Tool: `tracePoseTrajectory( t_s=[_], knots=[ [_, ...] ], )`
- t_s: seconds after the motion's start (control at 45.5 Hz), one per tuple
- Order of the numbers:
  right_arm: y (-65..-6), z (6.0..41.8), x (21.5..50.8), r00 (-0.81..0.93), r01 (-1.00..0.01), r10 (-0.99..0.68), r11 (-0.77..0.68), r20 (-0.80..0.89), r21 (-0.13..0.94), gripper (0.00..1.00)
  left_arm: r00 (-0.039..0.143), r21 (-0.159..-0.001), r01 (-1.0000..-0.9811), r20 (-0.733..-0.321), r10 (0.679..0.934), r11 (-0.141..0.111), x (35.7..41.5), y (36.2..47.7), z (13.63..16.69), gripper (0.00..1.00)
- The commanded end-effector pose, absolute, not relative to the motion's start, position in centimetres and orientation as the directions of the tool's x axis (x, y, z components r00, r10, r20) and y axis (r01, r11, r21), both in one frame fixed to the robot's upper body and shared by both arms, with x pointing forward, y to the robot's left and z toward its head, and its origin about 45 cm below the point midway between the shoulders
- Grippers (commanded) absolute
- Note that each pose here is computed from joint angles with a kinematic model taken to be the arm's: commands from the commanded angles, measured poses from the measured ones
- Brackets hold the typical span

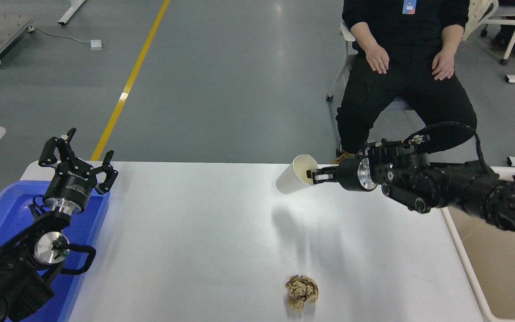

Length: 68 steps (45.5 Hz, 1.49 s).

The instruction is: Clean the table surface

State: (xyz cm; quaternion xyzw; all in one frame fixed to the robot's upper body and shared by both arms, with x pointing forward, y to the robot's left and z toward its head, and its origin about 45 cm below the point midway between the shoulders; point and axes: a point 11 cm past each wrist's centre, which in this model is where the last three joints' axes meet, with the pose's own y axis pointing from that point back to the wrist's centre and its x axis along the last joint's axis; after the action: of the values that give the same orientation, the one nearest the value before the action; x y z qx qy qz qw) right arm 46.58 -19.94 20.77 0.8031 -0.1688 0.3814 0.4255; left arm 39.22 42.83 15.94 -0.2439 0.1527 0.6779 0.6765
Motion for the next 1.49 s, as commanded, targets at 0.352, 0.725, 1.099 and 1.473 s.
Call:
tracePoseTrajectory(
  t_s=[0.352,0.725,1.099,1.473],
  knots=[
    [-33.1,35.3,48.4,0.517,-0.801,-0.398,-0.538,0.758,0.263,0.00,0.034,-0.123,-0.9917,-0.537,0.843,-0.038,39.21,42.9,15.95,1.00],
    [-48.3,36.7,47.6,0.225,-0.974,-0.620,-0.150,0.751,0.168,0.00,0.035,-0.123,-0.9917,-0.538,0.842,-0.038,39.22,42.8,15.92,1.00],
    [-62.5,34.2,39.9,0.007,-0.938,-0.548,0.287,0.836,0.196,0.00,0.035,-0.123,-0.9917,-0.538,0.842,-0.038,39.22,42.8,15.92,1.00],
    [-65.6,27.2,35.5,0.009,-0.772,-0.535,0.534,0.845,0.346,0.00,0.034,-0.123,-0.9917,-0.537,0.843,-0.038,39.21,42.9,15.95,1.00]
  ],
)
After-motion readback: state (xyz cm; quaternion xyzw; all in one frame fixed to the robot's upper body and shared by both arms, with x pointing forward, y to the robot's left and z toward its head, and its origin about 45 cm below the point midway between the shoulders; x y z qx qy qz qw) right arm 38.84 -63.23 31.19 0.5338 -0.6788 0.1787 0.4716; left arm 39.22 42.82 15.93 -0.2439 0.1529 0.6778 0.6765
